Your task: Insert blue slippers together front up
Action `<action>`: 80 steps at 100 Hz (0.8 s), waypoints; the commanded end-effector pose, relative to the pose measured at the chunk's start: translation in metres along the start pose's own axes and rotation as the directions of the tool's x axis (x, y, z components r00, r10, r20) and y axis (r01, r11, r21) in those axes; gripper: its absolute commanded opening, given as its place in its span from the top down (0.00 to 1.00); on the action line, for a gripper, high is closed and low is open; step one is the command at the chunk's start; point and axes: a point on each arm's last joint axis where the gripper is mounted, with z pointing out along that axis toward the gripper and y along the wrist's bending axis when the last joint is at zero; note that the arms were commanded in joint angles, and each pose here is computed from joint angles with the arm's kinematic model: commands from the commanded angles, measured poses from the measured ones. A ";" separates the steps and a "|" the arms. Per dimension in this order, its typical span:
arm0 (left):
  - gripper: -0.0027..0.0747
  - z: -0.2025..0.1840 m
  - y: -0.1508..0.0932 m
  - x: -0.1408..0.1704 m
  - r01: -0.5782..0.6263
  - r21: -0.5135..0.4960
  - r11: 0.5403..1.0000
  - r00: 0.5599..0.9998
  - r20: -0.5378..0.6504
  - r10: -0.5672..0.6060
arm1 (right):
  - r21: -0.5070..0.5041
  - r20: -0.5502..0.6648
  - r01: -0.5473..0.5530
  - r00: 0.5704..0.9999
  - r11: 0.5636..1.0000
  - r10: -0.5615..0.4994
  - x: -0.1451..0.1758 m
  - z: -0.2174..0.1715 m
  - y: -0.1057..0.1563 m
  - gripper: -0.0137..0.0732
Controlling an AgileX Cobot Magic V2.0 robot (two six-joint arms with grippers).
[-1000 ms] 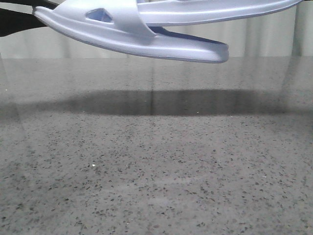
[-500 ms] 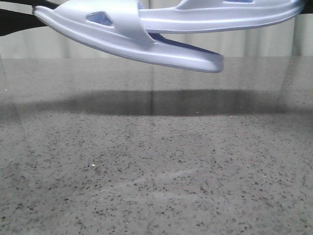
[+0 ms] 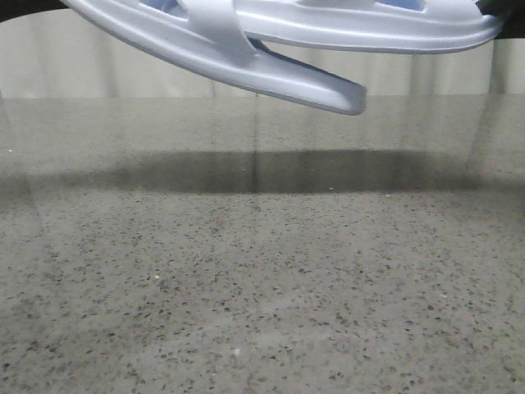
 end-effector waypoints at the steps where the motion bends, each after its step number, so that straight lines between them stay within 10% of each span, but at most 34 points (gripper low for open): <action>1: 0.94 -0.004 -0.034 0.010 0.005 0.207 0.978 0.997 -0.071 0.009 | -0.048 0.058 0.018 0.998 0.999 -0.016 -0.011 -0.002 0.012 0.97; 80: 0.94 0.014 -0.046 0.033 0.006 0.234 0.972 0.981 -0.188 0.039 | -0.107 0.039 0.026 0.999 0.994 -0.022 -0.002 -0.003 0.023 0.97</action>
